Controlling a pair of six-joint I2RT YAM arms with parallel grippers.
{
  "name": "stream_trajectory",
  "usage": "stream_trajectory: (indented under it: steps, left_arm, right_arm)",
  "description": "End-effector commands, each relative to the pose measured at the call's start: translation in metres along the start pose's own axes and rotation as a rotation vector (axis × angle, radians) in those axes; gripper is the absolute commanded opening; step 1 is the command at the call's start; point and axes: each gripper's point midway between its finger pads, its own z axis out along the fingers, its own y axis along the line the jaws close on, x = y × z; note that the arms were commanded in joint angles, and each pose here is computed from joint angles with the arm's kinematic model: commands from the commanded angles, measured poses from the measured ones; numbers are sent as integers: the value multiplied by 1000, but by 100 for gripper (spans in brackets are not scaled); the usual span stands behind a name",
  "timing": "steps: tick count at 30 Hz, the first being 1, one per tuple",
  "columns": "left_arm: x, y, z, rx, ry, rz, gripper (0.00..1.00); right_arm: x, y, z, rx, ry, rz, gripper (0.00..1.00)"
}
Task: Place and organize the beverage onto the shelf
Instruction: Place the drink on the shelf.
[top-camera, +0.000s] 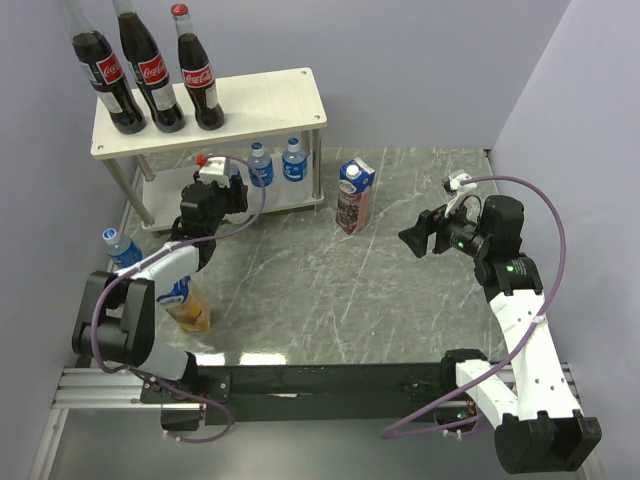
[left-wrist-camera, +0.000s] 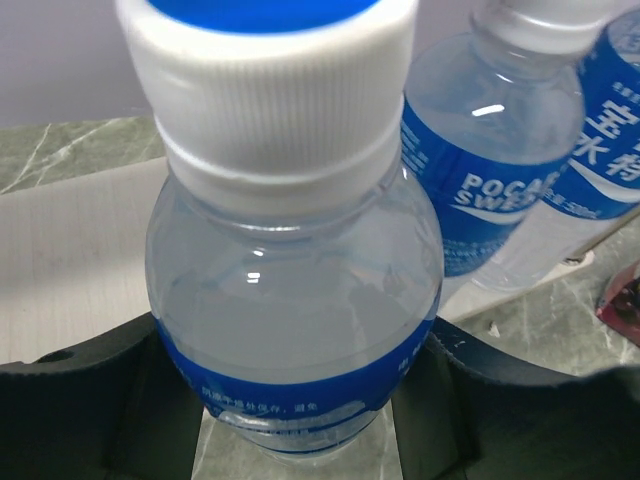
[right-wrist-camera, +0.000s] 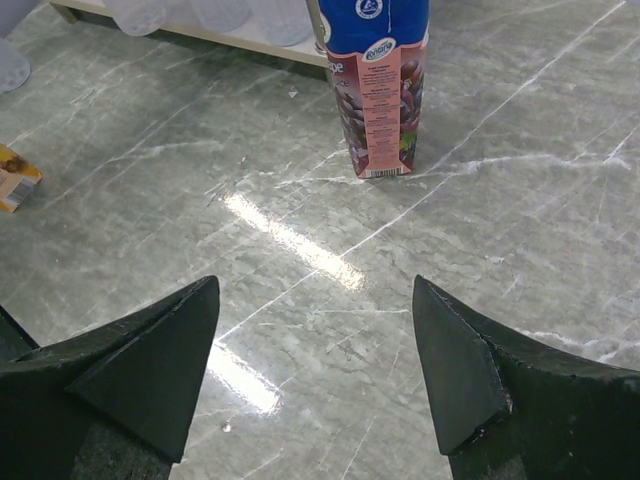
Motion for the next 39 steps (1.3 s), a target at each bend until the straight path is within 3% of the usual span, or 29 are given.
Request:
stream_trajectory:
  steps: [1,32,39]
  left_arm:
    - [-113,-6,5,27,-346,6,0]
    - [-91,19,41,-48,-345,-42,0]
    - [-85,18,46,-43,-331,-44,9]
  right_arm:
    - [-11,1,-2,-8,-41,-33,84]
    - [-10,2,0,-17,-36,-32,84]
    - [-10,2,-1,-17,-37,-34,84]
